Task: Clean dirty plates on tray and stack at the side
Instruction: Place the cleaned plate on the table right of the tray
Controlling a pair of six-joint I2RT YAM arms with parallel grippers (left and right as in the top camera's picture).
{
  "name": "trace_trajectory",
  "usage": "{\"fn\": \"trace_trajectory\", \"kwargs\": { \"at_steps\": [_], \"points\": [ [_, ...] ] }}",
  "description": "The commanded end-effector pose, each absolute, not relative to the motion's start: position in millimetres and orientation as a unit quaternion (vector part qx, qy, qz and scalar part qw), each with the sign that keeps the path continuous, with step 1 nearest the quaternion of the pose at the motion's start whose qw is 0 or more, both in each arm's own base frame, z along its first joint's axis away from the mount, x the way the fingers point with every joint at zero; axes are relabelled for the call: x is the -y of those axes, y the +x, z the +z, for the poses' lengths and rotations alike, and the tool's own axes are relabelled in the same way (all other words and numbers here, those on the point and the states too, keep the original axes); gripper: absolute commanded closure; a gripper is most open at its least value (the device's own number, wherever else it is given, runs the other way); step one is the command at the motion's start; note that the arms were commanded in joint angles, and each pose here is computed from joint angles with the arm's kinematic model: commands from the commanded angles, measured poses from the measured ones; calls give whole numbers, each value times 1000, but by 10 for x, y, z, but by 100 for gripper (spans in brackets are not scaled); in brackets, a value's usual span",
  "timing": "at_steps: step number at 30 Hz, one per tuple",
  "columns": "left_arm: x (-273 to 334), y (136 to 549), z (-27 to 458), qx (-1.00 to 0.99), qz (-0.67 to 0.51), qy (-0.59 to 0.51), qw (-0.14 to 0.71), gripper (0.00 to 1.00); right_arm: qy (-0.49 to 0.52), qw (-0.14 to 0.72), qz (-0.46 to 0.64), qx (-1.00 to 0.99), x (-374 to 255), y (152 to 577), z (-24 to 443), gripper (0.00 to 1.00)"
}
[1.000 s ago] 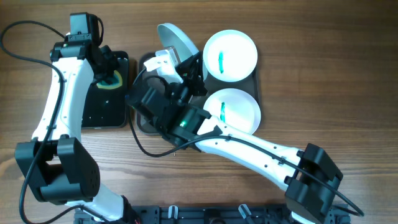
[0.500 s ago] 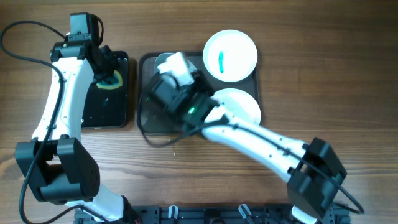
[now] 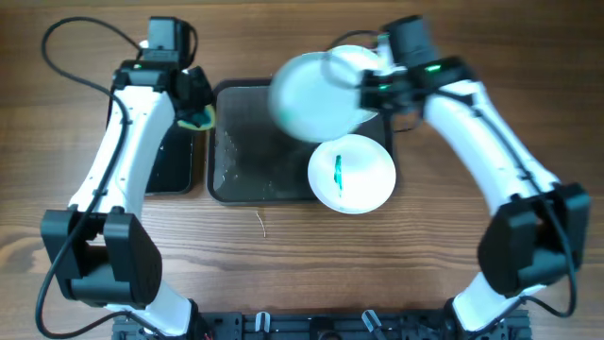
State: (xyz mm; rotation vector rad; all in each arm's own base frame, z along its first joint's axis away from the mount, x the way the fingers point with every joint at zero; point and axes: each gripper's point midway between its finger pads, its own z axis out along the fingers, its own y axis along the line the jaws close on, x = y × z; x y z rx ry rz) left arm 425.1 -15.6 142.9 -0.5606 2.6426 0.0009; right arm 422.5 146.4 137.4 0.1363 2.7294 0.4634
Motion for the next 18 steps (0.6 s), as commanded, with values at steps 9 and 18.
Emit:
{"fn": "trace_trajectory", "kwargs": {
  "at_steps": [9, 18],
  "points": [
    [331, 4313, 1418, -955, -11, -192, 227, 96, 262, 151, 127, -945, 348, 3986, 814, 96],
    [331, 4319, 1305, -958, -6, -192, 214, 96, 333, 160, 138, -919, 942, 3788, 542, 96]
  ]
}}
